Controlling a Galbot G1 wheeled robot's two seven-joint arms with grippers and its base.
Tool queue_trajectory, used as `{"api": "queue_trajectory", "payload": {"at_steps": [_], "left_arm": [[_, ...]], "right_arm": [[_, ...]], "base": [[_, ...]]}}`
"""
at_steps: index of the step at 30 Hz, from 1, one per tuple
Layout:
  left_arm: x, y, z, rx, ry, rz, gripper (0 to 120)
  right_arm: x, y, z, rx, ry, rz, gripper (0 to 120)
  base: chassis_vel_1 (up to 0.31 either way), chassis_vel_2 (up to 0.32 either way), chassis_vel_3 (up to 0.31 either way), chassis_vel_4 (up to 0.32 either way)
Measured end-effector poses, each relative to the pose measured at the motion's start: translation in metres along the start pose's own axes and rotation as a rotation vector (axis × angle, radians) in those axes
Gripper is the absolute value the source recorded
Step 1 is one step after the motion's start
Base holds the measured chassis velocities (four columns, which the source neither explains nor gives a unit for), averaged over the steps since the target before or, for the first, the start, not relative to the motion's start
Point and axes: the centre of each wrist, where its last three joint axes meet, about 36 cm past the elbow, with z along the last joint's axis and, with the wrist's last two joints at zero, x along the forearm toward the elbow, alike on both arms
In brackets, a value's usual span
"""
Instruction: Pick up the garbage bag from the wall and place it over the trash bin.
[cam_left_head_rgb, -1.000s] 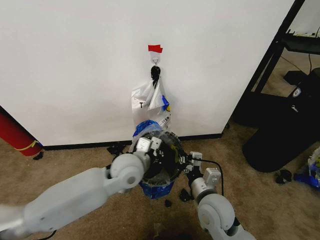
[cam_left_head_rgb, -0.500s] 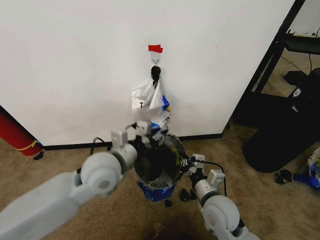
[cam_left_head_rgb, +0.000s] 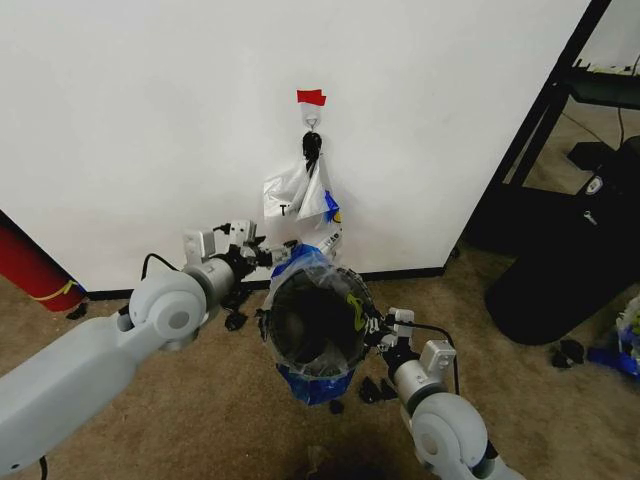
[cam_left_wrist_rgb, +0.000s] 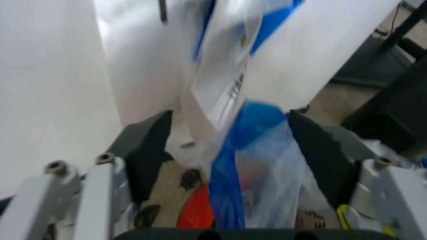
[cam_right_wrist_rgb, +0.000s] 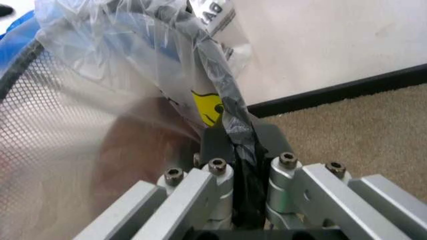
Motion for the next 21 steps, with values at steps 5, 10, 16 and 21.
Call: {"api": "queue_trajectory", "payload": {"at_steps": [5,10,16,21], "left_arm": [[-0.01,0.002,0.007,0.015,0.02,0.001,47],[-0.011,0.003,0.011,0.02,0.028,0.001,34],[-0.016,0.004,0.015,0.021,0.031,-0.009,11],[-0.021,0.005,0.014,0.025,0.032,-0.018,0]], "right_arm": [[0.001,0.001,0.0,-0.006,0.001,0.004,1],[0.0,0.0,-0.001,-0.005,-0.001,0.008,1],[-0.001,0.002,-0.003,-0.009,-0.003,0.004,1],[-0.001,0.002,-0.003,-0.016,0.0,0.0,1]], "base": [[0.0,0.0,0.0,0.0],[0.0,0.0,0.0,0.0],[0.0,0.0,0.0,0.0],[0.0,0.0,0.0,0.0]]}}
